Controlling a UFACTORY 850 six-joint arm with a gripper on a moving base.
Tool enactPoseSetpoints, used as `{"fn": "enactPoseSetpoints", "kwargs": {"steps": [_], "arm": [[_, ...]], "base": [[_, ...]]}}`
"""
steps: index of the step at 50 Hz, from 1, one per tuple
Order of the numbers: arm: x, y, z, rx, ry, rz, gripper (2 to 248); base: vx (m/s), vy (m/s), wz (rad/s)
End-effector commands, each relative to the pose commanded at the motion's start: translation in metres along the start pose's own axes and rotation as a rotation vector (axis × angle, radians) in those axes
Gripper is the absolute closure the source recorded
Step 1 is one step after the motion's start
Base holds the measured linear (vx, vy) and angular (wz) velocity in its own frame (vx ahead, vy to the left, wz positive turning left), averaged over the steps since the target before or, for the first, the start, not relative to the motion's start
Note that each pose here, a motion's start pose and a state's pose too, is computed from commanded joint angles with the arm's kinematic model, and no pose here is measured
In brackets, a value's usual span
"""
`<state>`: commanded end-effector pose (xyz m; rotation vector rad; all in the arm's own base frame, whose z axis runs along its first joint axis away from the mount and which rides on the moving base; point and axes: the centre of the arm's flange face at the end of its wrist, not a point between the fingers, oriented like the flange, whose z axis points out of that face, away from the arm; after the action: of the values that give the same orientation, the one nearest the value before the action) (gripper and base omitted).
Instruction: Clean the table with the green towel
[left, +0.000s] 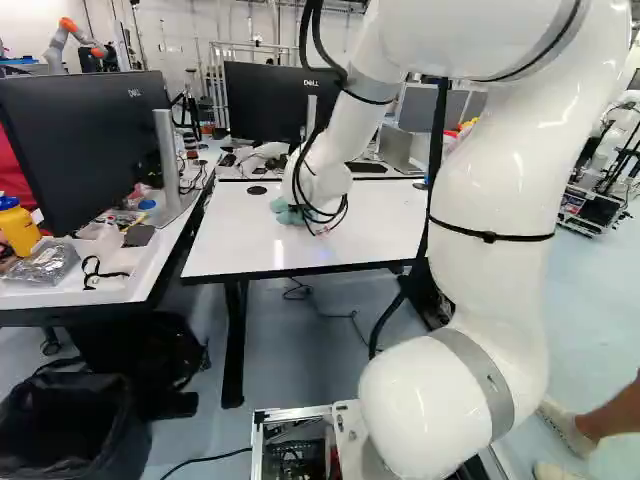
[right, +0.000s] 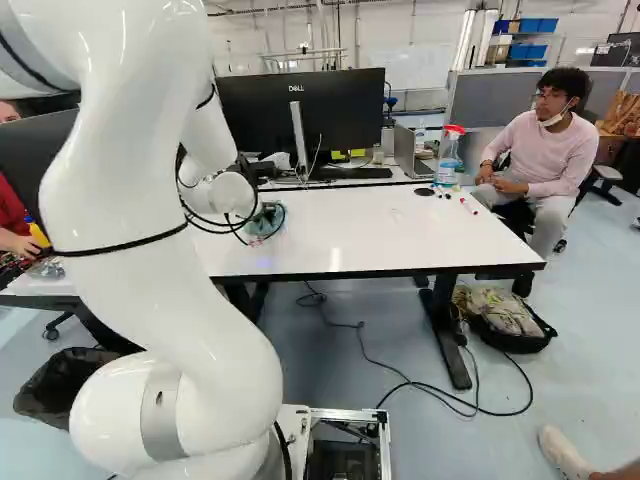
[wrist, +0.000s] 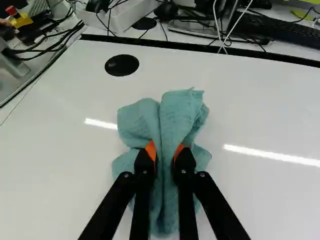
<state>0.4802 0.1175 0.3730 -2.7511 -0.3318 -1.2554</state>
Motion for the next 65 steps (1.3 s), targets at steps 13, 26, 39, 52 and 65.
{"fn": "enactPoseSetpoints", "kwargs": {"steps": [13, 26, 39, 52, 65], "arm": [[-0.015, -0.008, -0.018, 0.013, -0.009, -0.011, 195], [-0.029, -0.005, -0.036, 0.008, -0.017, -0.007, 195], [-0.039, 0.011, -0.048, -0.02, -0.021, 0.017, 195], [-0.044, 0.03, -0.053, -0.053, -0.022, 0.047, 195], [-0.047, 0.05, -0.057, -0.088, -0.023, 0.078, 195]], "base": [[0.0, 0.0, 0.0], [0.0, 0.0, 0.0], [0.0, 0.0, 0.0], [0.0, 0.0, 0.0], [0.0, 0.0, 0.0]]}}
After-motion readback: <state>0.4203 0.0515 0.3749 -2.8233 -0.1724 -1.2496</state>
